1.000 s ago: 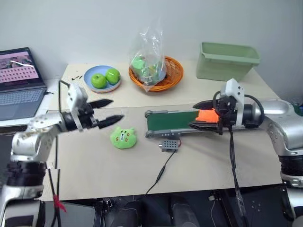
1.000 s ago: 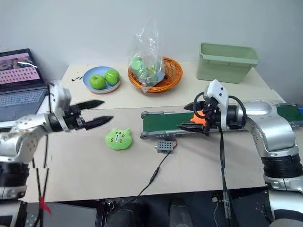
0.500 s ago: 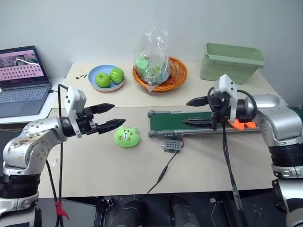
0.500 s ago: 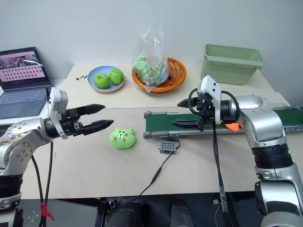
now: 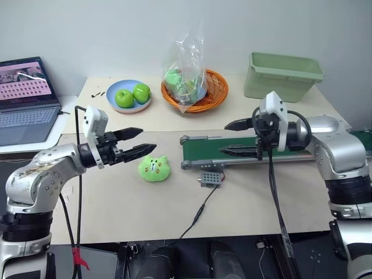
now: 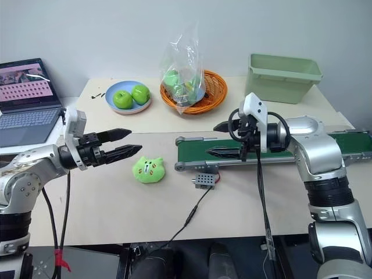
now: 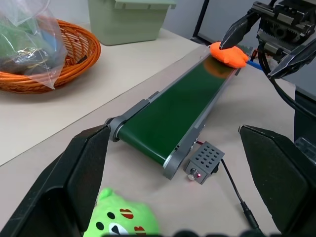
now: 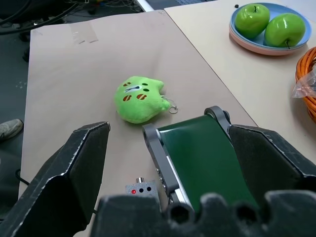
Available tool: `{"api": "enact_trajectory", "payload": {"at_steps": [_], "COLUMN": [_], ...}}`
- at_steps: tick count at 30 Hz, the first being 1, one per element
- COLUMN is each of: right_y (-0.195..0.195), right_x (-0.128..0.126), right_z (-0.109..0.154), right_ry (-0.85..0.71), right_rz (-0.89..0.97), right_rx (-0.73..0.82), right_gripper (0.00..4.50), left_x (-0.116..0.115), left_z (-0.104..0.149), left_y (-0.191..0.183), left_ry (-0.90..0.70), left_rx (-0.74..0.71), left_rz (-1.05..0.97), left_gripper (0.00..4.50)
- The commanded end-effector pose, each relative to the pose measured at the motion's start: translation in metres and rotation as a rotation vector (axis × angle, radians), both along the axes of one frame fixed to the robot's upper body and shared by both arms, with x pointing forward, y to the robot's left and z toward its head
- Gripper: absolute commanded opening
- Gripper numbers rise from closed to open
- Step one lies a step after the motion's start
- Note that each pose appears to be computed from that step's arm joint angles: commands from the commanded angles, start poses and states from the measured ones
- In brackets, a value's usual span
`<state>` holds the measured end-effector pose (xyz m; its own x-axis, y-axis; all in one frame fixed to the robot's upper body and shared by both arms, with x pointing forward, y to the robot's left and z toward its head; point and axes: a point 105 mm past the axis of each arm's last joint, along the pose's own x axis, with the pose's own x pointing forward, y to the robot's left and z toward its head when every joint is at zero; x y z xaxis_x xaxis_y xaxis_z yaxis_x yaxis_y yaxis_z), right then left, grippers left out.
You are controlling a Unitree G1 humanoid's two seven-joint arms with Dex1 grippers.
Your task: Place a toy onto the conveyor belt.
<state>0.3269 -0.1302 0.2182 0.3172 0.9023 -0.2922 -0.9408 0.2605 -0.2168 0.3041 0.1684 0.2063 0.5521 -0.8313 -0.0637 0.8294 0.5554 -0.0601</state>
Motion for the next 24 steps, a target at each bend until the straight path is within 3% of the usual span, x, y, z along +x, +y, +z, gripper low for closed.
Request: {"api": "enact_trajectory", "payload": {"at_steps": [1, 24], "right_y": [0.0, -0.001], "right_x": [-0.001, -0.001], "right_z": [0.011, 0.008], "right_ry": [-0.051, -0.046], "right_rz": [0.003, 0.0], "right_rx": [0.013, 0.018], "right_gripper": [4.5, 4.5], "left_x": [-0.003, 0.001], "left_z": [0.018, 0.015], "left_y": [-0.004, -0.014], "left_ry": [-0.06, -0.058], "left_rx": [-0.012, 0.003], "left_rz": [-0.017, -0.035], "left_gripper": [4.45, 4.45]}}
